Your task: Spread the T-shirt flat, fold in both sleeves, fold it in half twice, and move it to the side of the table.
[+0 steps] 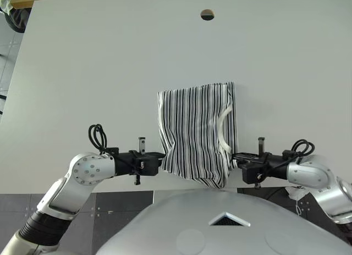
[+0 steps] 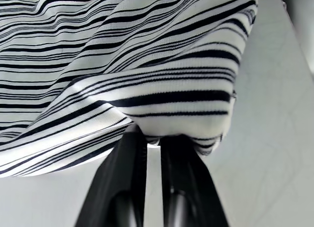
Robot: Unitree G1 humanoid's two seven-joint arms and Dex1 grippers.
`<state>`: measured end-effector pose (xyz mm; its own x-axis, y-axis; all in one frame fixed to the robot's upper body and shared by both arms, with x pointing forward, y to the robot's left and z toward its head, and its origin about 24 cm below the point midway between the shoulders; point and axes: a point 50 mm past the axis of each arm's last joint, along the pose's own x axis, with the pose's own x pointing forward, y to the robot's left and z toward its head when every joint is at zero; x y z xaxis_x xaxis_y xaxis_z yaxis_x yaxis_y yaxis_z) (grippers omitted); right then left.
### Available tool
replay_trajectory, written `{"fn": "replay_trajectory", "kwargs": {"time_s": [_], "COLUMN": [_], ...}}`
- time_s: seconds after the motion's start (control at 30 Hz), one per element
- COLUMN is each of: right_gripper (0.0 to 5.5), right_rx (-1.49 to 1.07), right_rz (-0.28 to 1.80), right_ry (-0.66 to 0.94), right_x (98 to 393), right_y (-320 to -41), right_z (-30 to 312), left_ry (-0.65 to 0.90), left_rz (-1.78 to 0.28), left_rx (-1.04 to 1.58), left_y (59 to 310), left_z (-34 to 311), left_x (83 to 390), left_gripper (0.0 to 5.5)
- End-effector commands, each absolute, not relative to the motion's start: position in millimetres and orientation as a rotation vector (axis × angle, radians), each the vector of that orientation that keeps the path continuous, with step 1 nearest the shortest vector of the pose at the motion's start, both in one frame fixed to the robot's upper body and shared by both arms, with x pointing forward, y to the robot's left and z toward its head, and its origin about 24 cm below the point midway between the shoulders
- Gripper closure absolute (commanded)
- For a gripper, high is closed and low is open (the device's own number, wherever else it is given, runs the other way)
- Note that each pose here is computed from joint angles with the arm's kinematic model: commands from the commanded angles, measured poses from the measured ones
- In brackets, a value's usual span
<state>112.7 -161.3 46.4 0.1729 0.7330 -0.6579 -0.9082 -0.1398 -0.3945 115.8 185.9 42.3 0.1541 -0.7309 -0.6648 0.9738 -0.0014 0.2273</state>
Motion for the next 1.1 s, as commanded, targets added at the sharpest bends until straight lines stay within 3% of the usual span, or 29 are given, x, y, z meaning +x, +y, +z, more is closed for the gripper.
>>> {"fn": "replay_trajectory", "kwargs": {"time_s": [0.03, 0.17, 0.4, 0.7, 0.97, 1.1], "right_gripper": [5.39, 5.39, 5.39, 5.39, 5.39, 4.53], "right_rx": [-0.881, -0.642, -0.412, -0.313, -0.169, -0.050], "right_rz": [1.465, 1.532, 1.239, 1.027, 0.857, 0.781], "right_ry": [0.314, 0.354, 0.270, 0.393, 0.523, 0.597], "right_x": [107, 91, 142, 174, 200, 207], "right_y": [-167, -164, -161, -167, -172, -175], "right_z": [49, 66, 84, 68, 49, 40], "left_ry": [0.462, 0.488, 0.500, 0.619, 0.596, 0.601], "left_rz": [-1.443, -1.484, -1.114, -0.914, -0.766, -0.679], "left_rx": [0.697, 0.485, 0.281, 0.180, 0.007, -0.053], "left_y": [189, 189, 190, 187, 171, 168], "left_z": [45, 63, 72, 62, 70, 72], "left_x": [110, 103, 161, 191, 227, 241], "left_gripper": [5.37, 5.37, 5.37, 5.37, 5.37, 4.68]}}
